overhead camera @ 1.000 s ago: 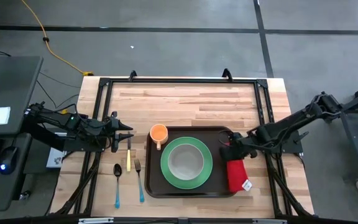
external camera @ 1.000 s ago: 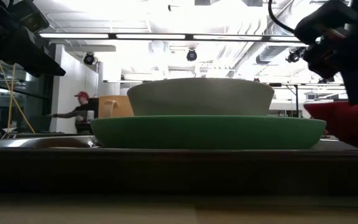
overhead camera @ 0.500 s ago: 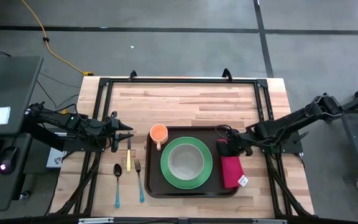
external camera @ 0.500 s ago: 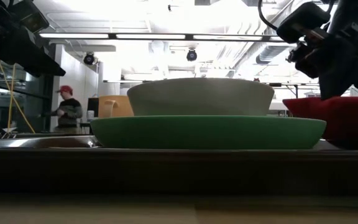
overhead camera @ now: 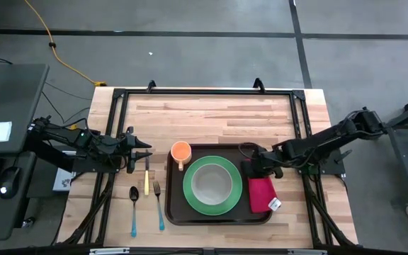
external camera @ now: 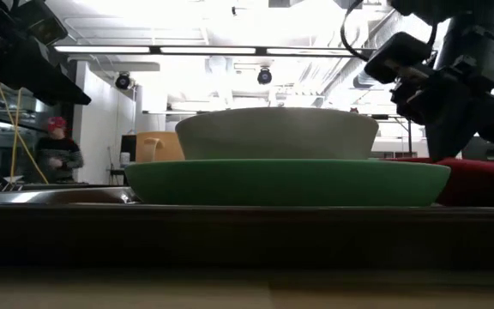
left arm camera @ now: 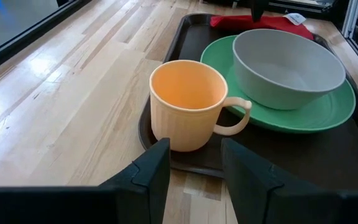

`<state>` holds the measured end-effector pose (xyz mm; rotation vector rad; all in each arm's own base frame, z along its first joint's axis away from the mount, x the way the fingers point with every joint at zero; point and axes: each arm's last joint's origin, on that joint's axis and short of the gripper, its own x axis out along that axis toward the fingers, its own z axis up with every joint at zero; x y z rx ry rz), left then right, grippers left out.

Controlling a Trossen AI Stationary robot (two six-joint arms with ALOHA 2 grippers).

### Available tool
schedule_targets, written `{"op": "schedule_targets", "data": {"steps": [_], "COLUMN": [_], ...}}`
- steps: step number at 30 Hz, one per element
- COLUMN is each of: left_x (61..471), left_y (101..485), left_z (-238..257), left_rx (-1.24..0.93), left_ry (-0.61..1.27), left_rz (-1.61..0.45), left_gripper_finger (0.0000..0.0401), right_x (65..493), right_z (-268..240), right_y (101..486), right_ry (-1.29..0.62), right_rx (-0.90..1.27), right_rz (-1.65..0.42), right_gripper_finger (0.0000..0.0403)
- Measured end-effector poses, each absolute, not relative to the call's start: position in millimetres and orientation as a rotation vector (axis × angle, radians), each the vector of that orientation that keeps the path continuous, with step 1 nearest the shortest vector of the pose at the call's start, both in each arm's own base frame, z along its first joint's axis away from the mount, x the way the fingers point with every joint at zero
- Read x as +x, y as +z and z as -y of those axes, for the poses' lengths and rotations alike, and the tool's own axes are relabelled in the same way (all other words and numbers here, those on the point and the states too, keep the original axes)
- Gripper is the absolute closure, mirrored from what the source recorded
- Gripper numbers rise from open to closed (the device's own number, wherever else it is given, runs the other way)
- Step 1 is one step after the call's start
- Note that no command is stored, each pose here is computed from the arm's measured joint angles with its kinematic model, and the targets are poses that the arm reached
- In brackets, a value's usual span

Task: Set up tray
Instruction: Put the red napkin to the right of the green plate on the brown tray

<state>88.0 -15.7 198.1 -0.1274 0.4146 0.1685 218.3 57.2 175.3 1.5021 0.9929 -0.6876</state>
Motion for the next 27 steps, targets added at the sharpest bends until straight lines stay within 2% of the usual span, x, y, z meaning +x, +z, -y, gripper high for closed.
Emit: {"op": "schedule_targets", "data": {"steps": [27], "left_x": [88], "left_y": [198], "left_z": [16], "left_rx": [-0.125], "left_ry": [0.162], "left_rz": [-0.416], "left_gripper_finger": [0.0229], "right_x": [234], "right_z": [-46], "right_y": [159], "right_ry": [-0.78], "right_rx": [1.621], "right_rz": [-0.966], "right_gripper_finger": [0.0403]}}
